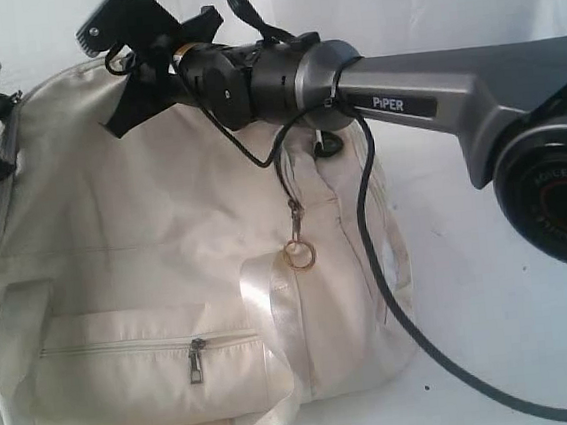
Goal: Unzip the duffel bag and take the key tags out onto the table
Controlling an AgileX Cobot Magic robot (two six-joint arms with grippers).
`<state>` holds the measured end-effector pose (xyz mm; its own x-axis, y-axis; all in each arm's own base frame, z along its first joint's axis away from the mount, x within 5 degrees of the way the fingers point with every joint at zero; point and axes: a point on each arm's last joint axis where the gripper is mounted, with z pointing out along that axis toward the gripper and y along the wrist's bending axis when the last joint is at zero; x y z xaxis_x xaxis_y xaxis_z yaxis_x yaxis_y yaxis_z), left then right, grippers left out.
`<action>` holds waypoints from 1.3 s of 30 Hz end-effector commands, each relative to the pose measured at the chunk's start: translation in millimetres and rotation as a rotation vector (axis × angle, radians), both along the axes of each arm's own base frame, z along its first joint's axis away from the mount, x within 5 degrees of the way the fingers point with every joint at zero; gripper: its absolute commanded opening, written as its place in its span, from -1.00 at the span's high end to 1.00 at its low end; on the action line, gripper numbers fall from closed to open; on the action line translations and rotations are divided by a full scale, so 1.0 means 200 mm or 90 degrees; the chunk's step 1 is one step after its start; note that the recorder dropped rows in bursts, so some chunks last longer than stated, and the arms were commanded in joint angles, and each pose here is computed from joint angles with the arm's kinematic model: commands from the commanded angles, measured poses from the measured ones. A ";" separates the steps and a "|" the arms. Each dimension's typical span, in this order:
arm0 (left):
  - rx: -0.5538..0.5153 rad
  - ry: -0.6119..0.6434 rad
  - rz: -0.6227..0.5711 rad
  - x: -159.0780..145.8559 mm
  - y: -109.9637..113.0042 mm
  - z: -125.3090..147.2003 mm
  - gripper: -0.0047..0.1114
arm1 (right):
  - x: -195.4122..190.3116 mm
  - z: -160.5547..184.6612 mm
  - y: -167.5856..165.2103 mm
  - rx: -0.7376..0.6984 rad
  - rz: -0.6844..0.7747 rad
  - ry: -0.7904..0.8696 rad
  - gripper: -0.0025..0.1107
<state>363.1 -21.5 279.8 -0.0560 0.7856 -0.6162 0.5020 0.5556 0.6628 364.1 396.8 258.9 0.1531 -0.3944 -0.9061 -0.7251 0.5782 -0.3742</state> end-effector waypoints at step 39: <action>-0.163 0.051 0.063 -0.70 -0.02 -0.04 0.92 | 0.01 0.06 -0.01 0.027 -0.008 -0.027 0.96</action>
<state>233.1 -23.2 271.9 -0.1872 0.6089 -0.7709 0.4715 0.7441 0.4732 364.2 396.8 259.1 0.1547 -0.3933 -0.9063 -0.7241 0.5789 -0.3749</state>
